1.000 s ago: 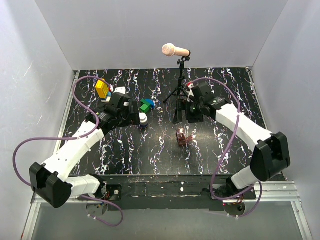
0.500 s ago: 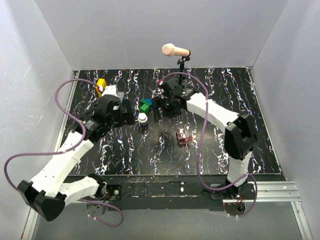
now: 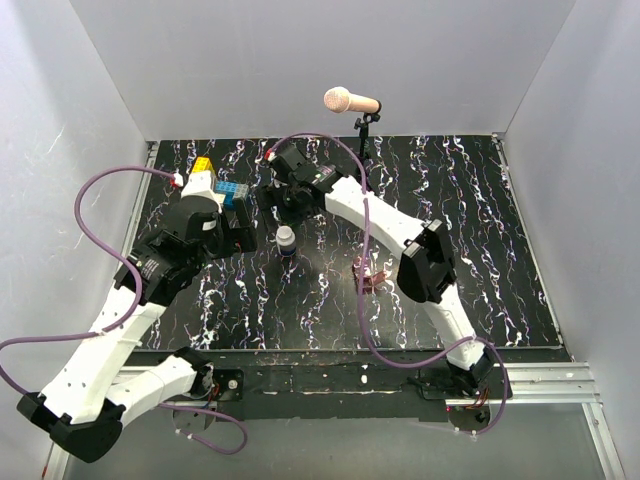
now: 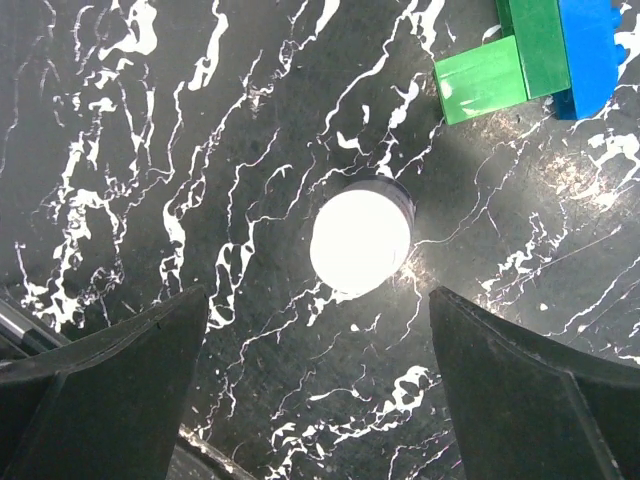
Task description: Sort the pills into containers
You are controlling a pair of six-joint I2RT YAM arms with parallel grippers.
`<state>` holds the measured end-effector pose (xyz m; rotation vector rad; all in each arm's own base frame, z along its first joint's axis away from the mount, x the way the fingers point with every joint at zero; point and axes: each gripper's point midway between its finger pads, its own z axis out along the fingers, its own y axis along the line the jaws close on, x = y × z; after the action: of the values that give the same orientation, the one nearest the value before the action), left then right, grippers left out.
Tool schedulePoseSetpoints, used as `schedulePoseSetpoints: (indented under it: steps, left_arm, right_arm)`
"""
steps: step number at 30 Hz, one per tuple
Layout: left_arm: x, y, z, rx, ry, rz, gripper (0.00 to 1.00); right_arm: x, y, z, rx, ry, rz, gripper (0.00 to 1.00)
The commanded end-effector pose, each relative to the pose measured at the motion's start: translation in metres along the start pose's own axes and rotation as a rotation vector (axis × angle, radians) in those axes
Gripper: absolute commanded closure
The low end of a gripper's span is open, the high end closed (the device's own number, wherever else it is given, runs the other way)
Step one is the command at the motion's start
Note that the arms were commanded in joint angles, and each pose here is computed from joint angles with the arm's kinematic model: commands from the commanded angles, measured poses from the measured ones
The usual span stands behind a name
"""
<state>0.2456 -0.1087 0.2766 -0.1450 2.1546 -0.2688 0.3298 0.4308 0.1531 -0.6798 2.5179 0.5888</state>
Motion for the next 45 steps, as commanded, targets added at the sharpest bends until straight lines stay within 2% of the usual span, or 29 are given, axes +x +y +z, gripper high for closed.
schedulePoseSetpoints:
  steps: [1,7,17,20,24,28,39,45]
  left_arm:
    - [-0.003,0.004,-0.008,-0.005,-0.011,-0.007,0.02]
    - [0.001,0.007,-0.010,-0.006,-0.014,-0.009,0.02]
    - [0.006,0.009,-0.012,-0.002,-0.006,-0.012,0.02]
    - [0.009,0.009,-0.012,0.002,0.006,-0.011,0.02]
    - [0.015,0.009,-0.010,0.001,0.024,-0.013,0.02]
    - [0.015,0.010,-0.009,0.002,0.018,-0.014,0.02]
    - [0.014,0.001,-0.005,0.038,0.041,0.041,0.02]
    - [0.014,-0.005,-0.001,0.066,0.042,0.081,0.02]
  right_arm:
    - [0.003,-0.013,0.011,0.067,0.042,0.002,0.03]
    - [0.010,-0.015,0.031,0.082,0.059,0.022,0.07]
    - [0.020,-0.013,0.052,0.074,0.085,0.044,0.30]
    - [0.017,-0.009,0.051,0.060,0.078,0.050,0.41]
    - [0.013,-0.008,0.049,0.053,0.062,0.044,0.69]
    - [0.012,-0.006,0.040,0.049,0.056,0.031,0.83]
    - [0.014,0.001,-0.006,0.007,0.036,0.002,0.97]
    - [0.018,0.004,-0.040,-0.008,0.016,-0.011,0.99]
